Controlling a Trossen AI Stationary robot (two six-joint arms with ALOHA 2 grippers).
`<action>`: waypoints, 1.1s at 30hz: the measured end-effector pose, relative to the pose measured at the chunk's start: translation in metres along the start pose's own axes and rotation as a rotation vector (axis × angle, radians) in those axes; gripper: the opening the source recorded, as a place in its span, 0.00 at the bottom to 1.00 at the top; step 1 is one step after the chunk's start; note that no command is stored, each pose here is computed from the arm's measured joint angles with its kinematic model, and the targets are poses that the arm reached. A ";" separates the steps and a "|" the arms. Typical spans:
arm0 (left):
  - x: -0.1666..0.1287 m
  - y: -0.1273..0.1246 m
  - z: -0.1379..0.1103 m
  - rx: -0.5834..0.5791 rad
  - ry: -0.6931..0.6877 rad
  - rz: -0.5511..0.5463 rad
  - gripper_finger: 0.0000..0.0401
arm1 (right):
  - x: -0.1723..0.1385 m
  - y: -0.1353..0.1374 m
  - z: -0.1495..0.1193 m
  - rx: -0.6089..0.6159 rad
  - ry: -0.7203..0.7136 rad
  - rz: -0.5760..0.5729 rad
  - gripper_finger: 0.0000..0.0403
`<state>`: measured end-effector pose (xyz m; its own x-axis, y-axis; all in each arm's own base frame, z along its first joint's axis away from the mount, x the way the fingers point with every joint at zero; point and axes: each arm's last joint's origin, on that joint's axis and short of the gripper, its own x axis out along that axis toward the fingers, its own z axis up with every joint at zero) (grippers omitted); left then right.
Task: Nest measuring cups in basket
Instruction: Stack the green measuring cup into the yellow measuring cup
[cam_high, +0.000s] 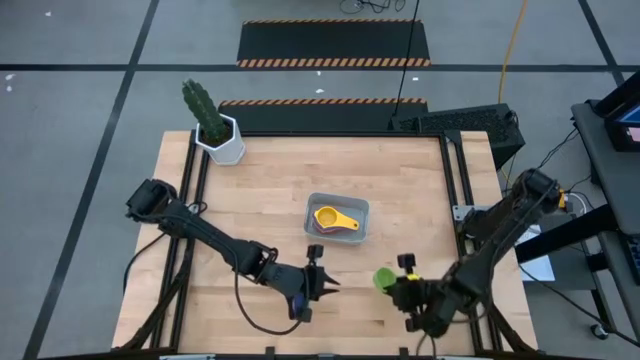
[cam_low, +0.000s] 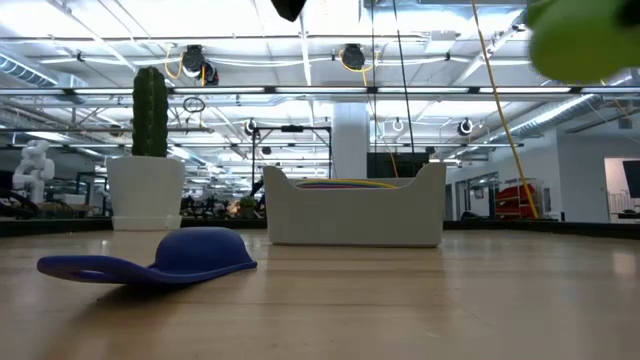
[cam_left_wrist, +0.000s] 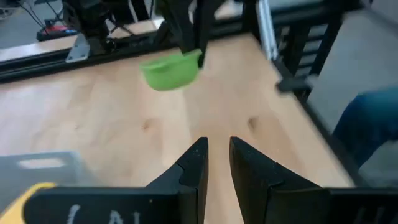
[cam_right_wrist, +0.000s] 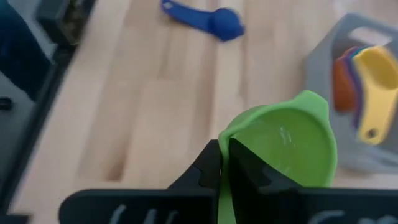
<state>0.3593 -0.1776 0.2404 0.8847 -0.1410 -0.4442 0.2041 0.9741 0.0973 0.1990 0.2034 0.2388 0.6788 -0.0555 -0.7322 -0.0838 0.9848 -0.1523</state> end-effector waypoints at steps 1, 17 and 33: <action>-0.002 0.004 0.000 0.016 0.023 0.007 0.17 | 0.001 -0.005 0.003 -0.008 -0.002 -0.011 0.00; -0.061 0.024 -0.026 -0.048 0.479 0.075 0.17 | 0.037 -0.122 0.048 0.029 -0.002 -0.103 0.00; -0.053 0.053 -0.061 -0.113 0.607 0.122 0.17 | 0.060 -0.206 0.067 -0.087 -0.159 -0.051 0.01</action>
<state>0.2976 -0.1072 0.2145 0.4964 0.0653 -0.8656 0.0420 0.9942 0.0991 0.3057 0.0083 0.2704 0.7900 -0.0713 -0.6090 -0.1048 0.9629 -0.2486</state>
